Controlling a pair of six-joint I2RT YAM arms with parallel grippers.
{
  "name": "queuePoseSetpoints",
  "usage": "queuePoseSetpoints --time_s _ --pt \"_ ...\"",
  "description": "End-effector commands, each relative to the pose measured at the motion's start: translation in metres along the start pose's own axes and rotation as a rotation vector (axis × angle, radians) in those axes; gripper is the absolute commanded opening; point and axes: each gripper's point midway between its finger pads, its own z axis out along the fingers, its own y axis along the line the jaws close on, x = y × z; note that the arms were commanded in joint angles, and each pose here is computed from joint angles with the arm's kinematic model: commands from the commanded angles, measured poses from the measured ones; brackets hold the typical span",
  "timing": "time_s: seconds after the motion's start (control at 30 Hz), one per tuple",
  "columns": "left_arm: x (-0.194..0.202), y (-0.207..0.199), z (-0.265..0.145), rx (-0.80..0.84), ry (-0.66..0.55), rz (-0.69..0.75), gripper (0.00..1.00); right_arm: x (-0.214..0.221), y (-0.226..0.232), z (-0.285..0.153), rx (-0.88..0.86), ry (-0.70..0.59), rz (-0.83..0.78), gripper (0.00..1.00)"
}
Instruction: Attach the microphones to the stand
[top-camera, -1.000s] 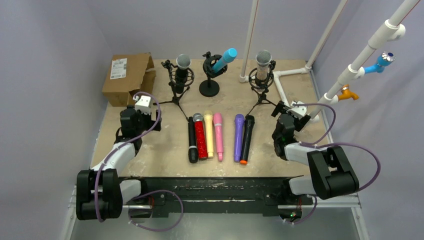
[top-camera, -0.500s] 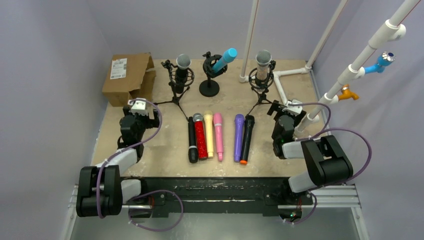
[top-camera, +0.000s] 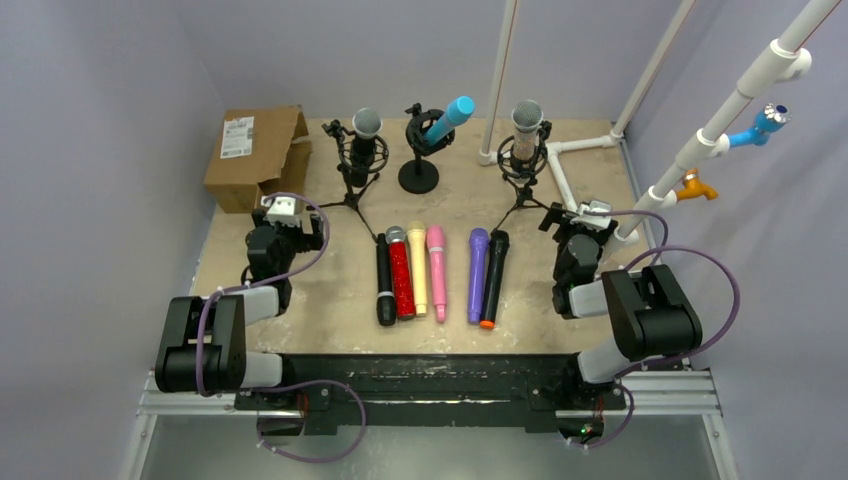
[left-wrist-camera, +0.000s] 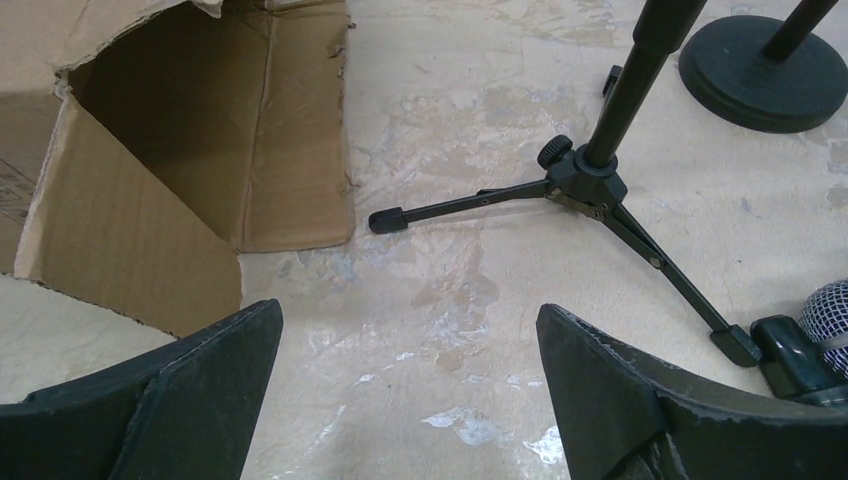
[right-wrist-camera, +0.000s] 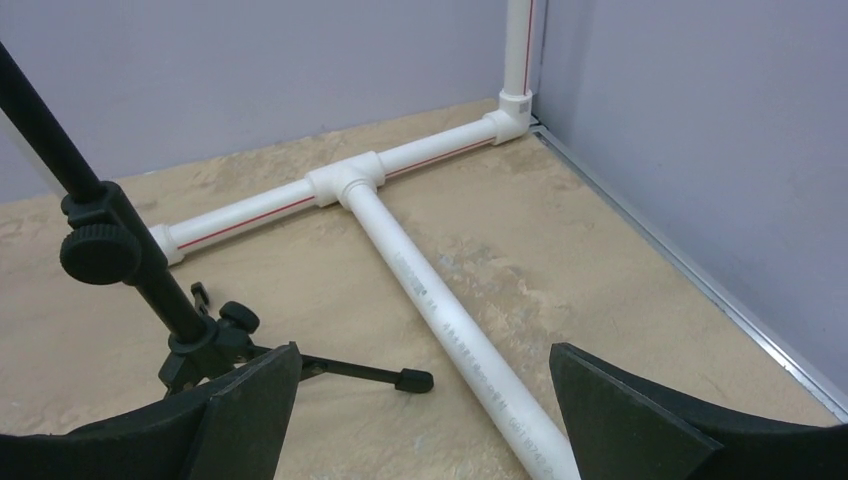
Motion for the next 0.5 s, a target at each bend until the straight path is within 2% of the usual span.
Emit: queuePoseSetpoints --time_s 0.0,0.47 --pt "-0.0217 -0.0004 0.0035 -0.003 -0.069 -0.005 1.00 -0.0134 0.0065 0.0033 -0.033 -0.035 0.031 0.99" --pt "-0.0215 0.0005 0.0051 -0.008 -0.064 -0.004 1.00 -0.0170 0.0037 0.0024 -0.023 -0.052 0.027 0.99"
